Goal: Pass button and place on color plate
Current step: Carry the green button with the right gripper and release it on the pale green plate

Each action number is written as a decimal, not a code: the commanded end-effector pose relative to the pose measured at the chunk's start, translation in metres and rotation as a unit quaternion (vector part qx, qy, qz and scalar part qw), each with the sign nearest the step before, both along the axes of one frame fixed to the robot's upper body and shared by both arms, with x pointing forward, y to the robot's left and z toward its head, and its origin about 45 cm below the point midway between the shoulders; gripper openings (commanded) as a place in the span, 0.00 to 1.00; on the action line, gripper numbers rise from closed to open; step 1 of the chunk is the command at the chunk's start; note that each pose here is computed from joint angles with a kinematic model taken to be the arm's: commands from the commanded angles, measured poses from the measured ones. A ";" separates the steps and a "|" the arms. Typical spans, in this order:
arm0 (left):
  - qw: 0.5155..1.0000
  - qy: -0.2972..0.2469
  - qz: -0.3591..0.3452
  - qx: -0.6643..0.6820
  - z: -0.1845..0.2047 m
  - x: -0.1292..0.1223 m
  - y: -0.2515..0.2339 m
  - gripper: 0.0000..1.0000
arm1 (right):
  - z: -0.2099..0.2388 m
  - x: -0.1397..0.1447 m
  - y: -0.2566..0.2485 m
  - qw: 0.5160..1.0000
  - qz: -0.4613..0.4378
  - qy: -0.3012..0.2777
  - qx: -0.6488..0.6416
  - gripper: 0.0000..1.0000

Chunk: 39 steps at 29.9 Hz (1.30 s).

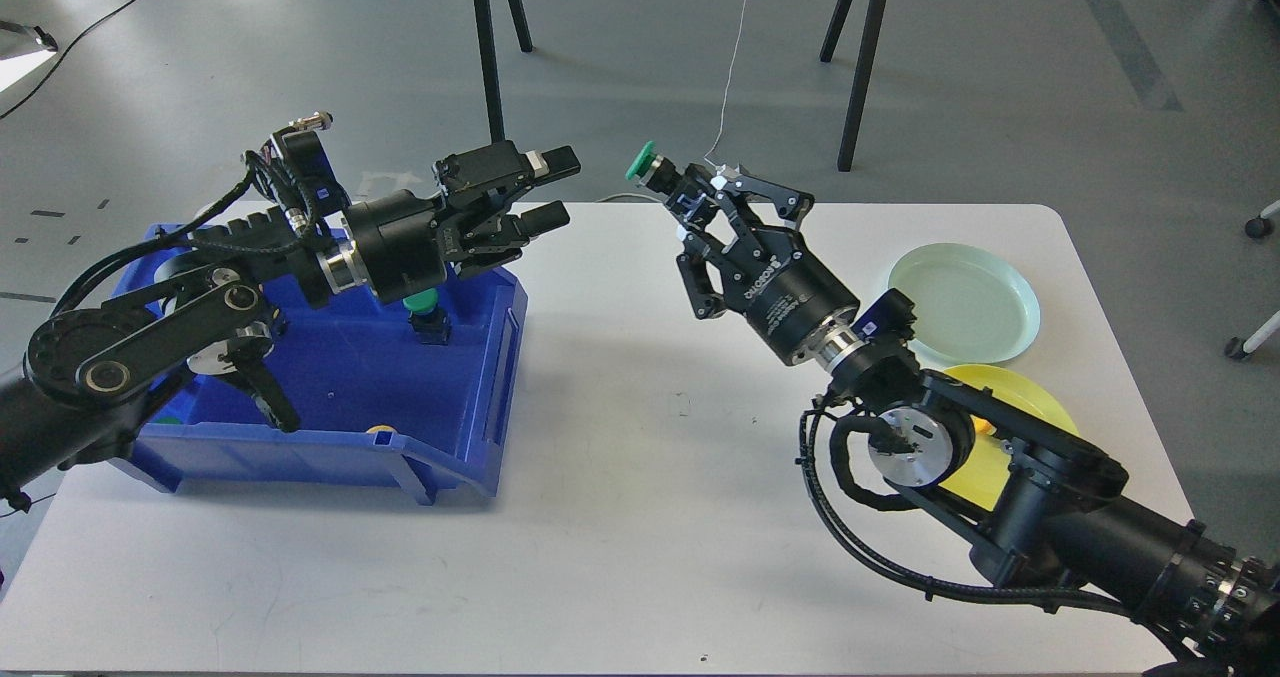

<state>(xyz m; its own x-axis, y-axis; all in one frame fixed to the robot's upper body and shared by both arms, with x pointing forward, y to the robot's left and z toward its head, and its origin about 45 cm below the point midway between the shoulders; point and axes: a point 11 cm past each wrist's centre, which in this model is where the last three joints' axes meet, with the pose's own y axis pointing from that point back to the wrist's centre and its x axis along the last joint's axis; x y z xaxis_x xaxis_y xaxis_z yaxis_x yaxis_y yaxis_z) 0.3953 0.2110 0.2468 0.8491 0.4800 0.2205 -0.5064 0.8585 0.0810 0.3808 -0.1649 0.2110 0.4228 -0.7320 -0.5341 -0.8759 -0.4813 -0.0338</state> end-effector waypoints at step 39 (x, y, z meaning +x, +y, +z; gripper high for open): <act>1.000 0.010 0.017 -0.012 -0.001 0.004 0.007 0.88 | -0.138 0.012 -0.209 0.747 -0.249 0.049 -0.614 0.27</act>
